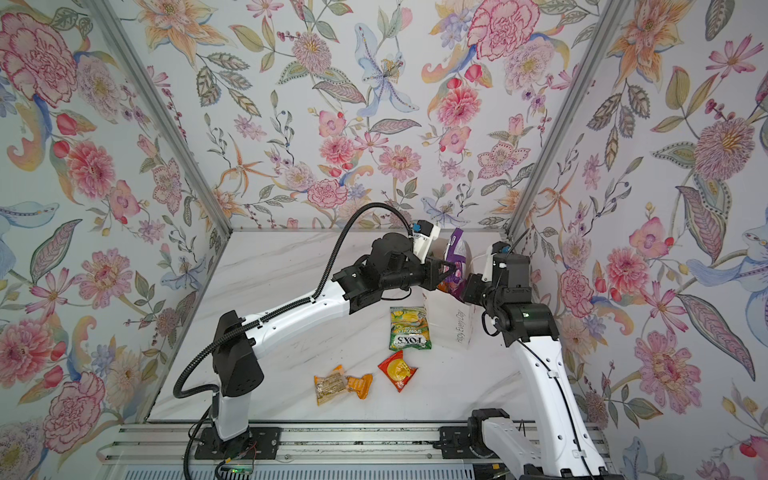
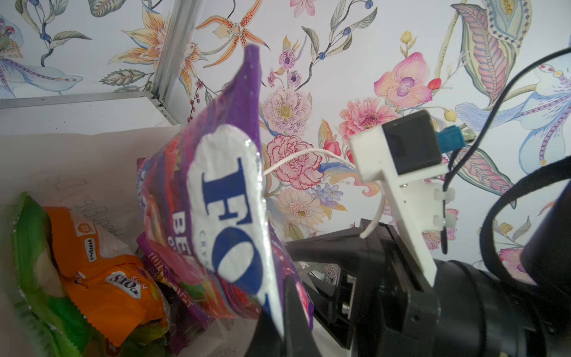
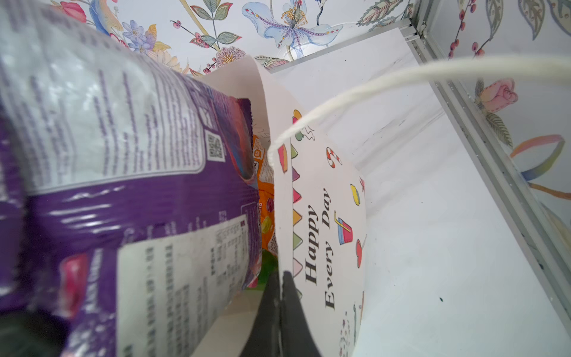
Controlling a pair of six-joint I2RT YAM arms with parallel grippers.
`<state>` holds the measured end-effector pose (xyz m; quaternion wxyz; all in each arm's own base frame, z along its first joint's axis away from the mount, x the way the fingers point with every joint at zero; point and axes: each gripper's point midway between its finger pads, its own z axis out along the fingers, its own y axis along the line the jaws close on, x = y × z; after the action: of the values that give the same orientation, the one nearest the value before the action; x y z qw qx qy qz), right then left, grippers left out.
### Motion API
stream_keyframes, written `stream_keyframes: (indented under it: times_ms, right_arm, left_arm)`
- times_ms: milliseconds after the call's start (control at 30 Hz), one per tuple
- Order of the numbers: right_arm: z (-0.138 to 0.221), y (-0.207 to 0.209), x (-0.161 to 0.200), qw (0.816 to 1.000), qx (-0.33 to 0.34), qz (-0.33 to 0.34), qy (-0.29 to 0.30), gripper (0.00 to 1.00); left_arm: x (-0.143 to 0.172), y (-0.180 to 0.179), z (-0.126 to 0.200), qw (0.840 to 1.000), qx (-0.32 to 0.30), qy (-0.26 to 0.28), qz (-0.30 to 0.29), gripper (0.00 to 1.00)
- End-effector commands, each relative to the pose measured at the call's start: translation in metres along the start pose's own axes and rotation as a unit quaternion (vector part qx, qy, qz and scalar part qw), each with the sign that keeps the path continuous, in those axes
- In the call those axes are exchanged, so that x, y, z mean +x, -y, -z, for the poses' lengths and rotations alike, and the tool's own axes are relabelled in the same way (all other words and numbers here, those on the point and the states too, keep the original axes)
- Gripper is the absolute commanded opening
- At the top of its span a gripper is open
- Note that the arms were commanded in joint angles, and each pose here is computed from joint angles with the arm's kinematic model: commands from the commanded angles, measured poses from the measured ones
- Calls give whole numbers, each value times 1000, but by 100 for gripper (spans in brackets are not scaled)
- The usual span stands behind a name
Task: Place the snacks into the paper bag
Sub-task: Place the snack in the paper bag.
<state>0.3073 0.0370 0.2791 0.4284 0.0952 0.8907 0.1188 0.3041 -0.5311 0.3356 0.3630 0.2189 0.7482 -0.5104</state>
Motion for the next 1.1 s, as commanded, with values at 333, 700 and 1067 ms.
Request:
stream_keyframes:
  times_ms: [333,700,1067]
  right_arm:
    - [9,-8,-5,1000,-15,0,12,0]
    - [11,-7,-5,1000,-9,6,13,0]
    - [10,-5,-5,1000,-4,8,11,0]
  left_arm:
    - [-5,-30,7,999,-52,-1,10,30]
    - [-22,-31,42,988,-139,-19,-58,50]
    - [-13,-41,133,954,-260,-38,-145,73]
